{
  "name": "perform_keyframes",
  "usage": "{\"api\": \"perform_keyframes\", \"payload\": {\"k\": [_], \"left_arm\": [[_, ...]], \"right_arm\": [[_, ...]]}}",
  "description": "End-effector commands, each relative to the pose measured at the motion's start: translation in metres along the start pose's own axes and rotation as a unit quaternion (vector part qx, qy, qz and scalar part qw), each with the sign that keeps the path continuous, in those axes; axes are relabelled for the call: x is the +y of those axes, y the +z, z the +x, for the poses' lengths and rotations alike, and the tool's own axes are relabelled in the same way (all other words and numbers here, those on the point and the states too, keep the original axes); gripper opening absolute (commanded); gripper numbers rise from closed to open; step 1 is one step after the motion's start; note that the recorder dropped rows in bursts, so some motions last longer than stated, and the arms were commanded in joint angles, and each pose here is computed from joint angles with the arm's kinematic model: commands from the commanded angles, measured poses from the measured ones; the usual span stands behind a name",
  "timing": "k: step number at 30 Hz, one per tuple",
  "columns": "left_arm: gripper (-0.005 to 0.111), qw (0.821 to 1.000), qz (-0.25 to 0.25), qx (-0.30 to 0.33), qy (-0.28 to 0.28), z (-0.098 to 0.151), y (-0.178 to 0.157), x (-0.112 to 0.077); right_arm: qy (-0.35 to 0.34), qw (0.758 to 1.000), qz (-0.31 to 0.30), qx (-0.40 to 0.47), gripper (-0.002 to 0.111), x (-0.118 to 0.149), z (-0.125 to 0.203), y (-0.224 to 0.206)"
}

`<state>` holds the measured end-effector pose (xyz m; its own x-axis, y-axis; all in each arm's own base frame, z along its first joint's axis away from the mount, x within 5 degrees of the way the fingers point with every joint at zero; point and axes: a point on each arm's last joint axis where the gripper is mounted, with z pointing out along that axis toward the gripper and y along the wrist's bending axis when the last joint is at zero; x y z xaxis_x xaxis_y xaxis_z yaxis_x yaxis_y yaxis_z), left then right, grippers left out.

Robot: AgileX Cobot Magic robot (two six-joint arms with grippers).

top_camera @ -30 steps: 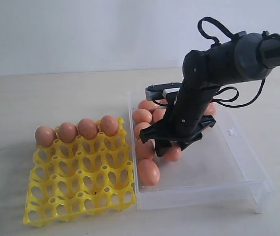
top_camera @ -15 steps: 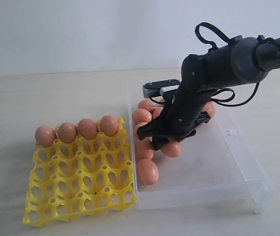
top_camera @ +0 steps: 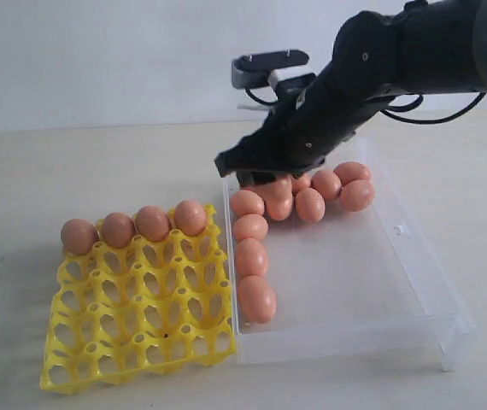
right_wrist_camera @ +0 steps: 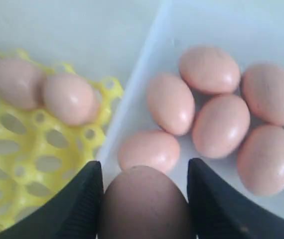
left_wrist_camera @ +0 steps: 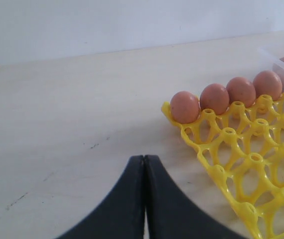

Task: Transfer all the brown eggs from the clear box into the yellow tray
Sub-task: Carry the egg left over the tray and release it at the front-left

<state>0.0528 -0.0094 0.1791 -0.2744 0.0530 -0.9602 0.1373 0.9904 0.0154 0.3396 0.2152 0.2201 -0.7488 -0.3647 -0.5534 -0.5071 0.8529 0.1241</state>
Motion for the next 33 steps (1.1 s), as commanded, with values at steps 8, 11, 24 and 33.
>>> {"api": "perform_keyframes", "payload": {"k": [8, 11, 24, 33], "left_arm": [[0.0, 1.0, 0.001, -0.01, -0.001, -0.002, -0.001, 0.0], [0.0, 1.0, 0.001, -0.01, -0.001, -0.002, -0.001, 0.0], [0.0, 1.0, 0.001, -0.01, -0.001, -0.002, -0.001, 0.0], [0.0, 1.0, 0.001, -0.01, -0.001, -0.002, -0.001, 0.0]], "right_arm": [[-0.091, 0.969, -0.084, -0.212, 0.0, 0.117, 0.003, -0.001], [-0.089, 0.961, -0.1, -0.243, 0.0, 0.138, 0.009, 0.019], [-0.057, 0.959, -0.114, -0.251, 0.0, 0.161, 0.005, 0.09], [-0.039, 0.965, -0.124, -0.226, 0.0, 0.168, 0.01, 0.104]]}}
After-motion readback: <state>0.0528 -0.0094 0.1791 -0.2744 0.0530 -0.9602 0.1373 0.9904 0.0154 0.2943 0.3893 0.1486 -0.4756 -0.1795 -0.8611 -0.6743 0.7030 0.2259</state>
